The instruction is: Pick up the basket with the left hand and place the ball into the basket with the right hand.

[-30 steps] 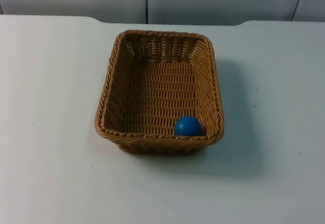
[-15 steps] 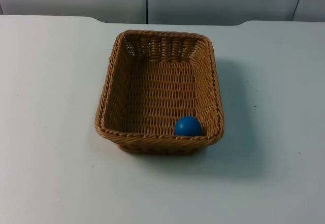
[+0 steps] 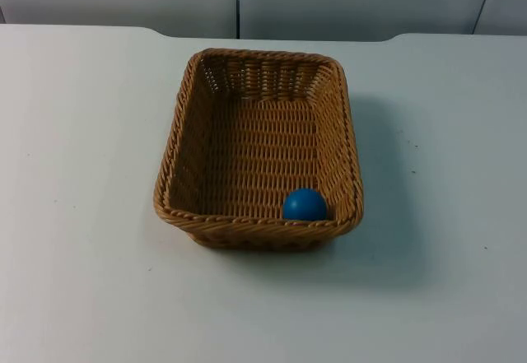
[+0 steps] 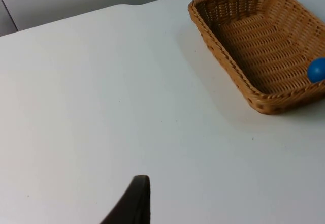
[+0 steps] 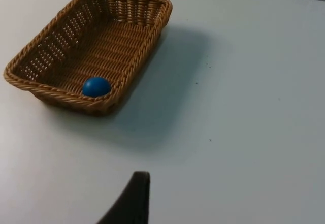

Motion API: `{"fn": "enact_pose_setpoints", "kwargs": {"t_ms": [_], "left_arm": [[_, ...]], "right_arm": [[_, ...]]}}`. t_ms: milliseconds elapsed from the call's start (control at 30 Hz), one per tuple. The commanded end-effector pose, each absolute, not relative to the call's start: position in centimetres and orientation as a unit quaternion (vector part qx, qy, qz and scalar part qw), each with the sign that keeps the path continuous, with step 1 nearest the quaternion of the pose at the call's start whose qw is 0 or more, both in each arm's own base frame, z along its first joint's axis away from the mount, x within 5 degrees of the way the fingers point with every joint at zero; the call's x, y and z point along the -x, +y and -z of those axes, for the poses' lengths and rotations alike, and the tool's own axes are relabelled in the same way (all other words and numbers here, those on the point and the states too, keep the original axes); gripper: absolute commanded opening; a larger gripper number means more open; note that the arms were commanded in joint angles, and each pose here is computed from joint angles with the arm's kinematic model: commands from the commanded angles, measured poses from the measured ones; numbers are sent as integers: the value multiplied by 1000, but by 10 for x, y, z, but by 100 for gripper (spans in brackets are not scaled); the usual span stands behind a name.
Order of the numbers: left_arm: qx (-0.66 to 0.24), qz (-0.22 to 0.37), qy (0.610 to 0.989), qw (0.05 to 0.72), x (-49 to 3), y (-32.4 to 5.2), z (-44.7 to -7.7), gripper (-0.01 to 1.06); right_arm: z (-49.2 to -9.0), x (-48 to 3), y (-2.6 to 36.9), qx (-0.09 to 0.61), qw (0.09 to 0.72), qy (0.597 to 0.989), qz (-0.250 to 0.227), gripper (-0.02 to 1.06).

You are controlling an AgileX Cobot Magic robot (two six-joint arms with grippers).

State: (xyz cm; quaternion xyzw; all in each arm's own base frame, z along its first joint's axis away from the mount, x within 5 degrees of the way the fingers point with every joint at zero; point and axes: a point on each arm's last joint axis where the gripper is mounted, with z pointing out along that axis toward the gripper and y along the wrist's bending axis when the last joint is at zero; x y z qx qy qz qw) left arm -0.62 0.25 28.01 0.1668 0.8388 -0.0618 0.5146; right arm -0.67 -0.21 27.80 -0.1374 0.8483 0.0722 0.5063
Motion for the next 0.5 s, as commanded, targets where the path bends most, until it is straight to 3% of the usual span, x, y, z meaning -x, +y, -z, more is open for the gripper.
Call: {"fn": "enact_pose_setpoints", "kwargs": {"t_ms": [0, 233, 467], "left_arm": [[-157, 56, 840, 517, 7, 2, -280, 105], [-60, -3, 852, 520, 7, 1, -280, 105], [-41, -15, 853, 520, 7, 1, -280, 105]], "right_arm": [[-278, 6, -2, 138, 511, 845, -76, 105], [-278, 6, -2, 115, 513, 848, -62, 105], [-278, 6, -1, 53, 516, 855, -24, 105]]}}
